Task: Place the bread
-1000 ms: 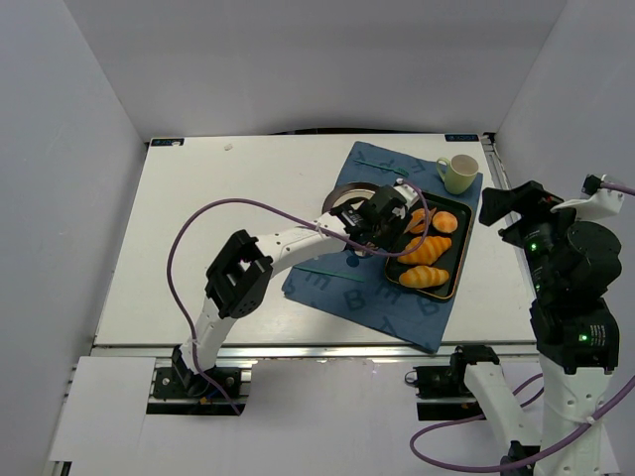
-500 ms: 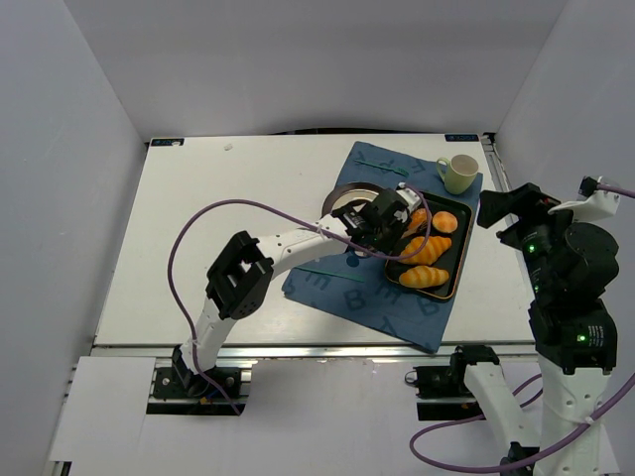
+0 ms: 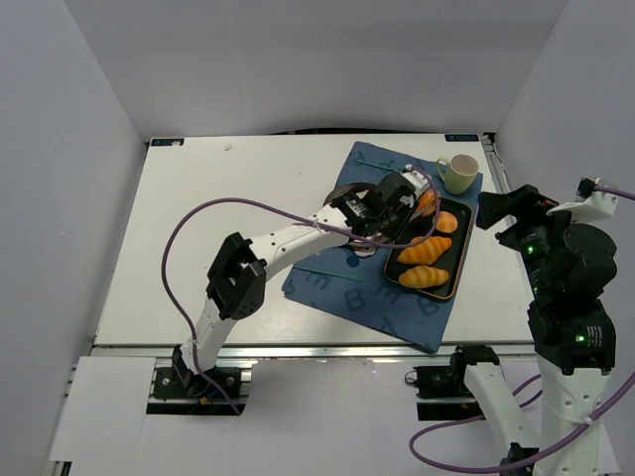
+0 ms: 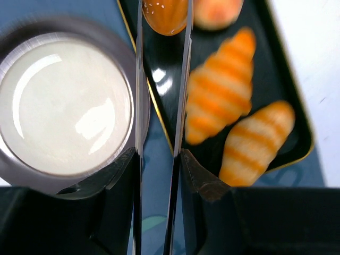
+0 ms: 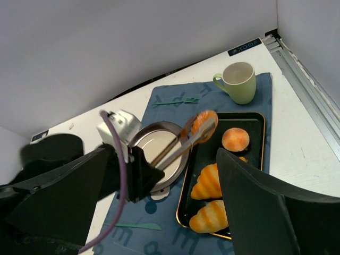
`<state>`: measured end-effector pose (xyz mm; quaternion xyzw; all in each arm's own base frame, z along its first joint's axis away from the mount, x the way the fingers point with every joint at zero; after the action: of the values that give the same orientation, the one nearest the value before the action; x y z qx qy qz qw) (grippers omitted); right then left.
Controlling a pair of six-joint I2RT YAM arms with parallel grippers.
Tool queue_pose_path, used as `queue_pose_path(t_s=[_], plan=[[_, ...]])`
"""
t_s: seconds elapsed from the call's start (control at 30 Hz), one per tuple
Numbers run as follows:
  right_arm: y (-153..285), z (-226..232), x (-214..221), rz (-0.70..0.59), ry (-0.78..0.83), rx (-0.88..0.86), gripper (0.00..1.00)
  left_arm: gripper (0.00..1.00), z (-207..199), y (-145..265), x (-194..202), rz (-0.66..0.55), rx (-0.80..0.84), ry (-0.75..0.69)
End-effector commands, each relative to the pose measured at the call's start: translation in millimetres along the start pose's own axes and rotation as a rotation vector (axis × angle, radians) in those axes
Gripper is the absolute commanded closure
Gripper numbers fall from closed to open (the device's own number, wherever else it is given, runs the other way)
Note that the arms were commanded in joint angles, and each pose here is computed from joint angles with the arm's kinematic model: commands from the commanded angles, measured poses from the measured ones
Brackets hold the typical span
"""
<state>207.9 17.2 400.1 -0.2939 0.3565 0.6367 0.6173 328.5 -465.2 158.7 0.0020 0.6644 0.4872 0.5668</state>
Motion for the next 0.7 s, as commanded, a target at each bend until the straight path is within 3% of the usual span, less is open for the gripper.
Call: queue_pose_path(t_s=[0.0,0.27,0.67], plan=[[2.3,8.2,-8.1,-0.035,-0.011,-0.038,0.11,0.74,12.3,38.8,-62.3,-0.155,-0.045,0.011],[5.0,10.9,-7.9,-0.030,-0.016,-0.052,0.11,0.73,33.3,69.1,-85.3,-0.196,-0.139,0.026],[2.3,10.6,0.7,-0.009,-0.022,-0.069,0.11,0.71,64.0,101.2,-5.6,-0.078,-0.266,0.047]])
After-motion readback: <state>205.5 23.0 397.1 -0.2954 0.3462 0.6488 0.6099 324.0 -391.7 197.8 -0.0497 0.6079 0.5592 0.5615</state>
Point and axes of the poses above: each gripper's point midway between its finger pads, its own y axis back along the fingers, its own z axis along the line the jaws close on, x = y × z, the point moved 1 cm from there along y, back along the fingers, and after that the axes turned 10 degrees about -y, right-handed, at the moved point
